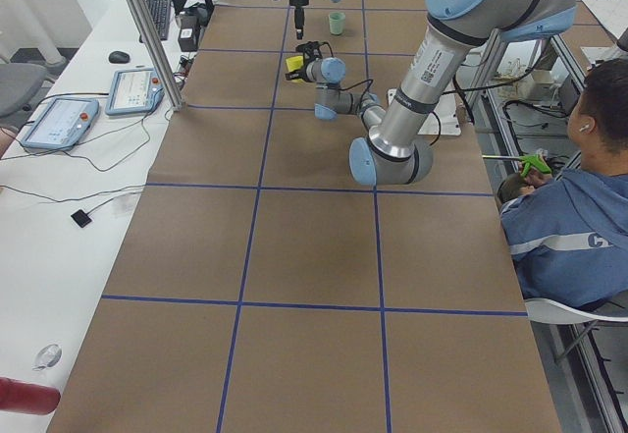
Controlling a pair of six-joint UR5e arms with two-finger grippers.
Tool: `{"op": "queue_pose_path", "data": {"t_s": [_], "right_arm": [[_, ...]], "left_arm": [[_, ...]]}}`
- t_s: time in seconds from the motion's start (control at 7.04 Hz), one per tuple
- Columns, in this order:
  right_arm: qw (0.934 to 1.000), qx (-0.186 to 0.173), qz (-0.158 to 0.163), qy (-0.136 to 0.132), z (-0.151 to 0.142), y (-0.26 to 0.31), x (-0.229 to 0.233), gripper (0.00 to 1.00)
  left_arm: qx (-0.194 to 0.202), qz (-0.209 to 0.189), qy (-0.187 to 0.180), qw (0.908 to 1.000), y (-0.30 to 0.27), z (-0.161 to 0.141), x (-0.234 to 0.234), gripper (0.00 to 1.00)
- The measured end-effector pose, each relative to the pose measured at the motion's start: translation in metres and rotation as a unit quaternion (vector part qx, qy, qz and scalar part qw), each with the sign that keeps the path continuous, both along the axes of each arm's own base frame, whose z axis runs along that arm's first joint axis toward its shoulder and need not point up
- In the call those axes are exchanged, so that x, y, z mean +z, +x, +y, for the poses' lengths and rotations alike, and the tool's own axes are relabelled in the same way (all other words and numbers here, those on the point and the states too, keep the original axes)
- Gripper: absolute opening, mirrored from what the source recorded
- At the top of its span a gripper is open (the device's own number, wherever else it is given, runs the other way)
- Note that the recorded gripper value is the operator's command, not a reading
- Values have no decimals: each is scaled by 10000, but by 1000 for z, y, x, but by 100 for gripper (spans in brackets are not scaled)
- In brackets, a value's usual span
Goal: Transfer and stack yellow cup on green cup
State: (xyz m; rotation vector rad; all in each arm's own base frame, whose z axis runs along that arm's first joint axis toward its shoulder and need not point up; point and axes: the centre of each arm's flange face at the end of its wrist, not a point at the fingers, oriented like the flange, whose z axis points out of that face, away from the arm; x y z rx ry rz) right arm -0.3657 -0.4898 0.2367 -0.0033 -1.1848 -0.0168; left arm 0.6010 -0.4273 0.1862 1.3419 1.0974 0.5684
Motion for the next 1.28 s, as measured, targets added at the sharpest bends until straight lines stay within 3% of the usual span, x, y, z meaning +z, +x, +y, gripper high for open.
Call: {"op": "queue_pose_path", "data": {"t_s": [0.85, 0.99, 1.28], "right_arm": [[9999, -115, 41, 9, 19, -29, 0, 95], [9999, -137, 49, 35, 23, -33, 0, 81], [9998, -187, 54, 88, 26, -35, 2, 71]], "left_arm": [[443, 555, 524, 9961, -7, 26, -18, 0], [498, 588, 568, 9954, -7, 28, -18, 0], [566, 575, 590, 9950, -6, 30, -15, 0]]}}
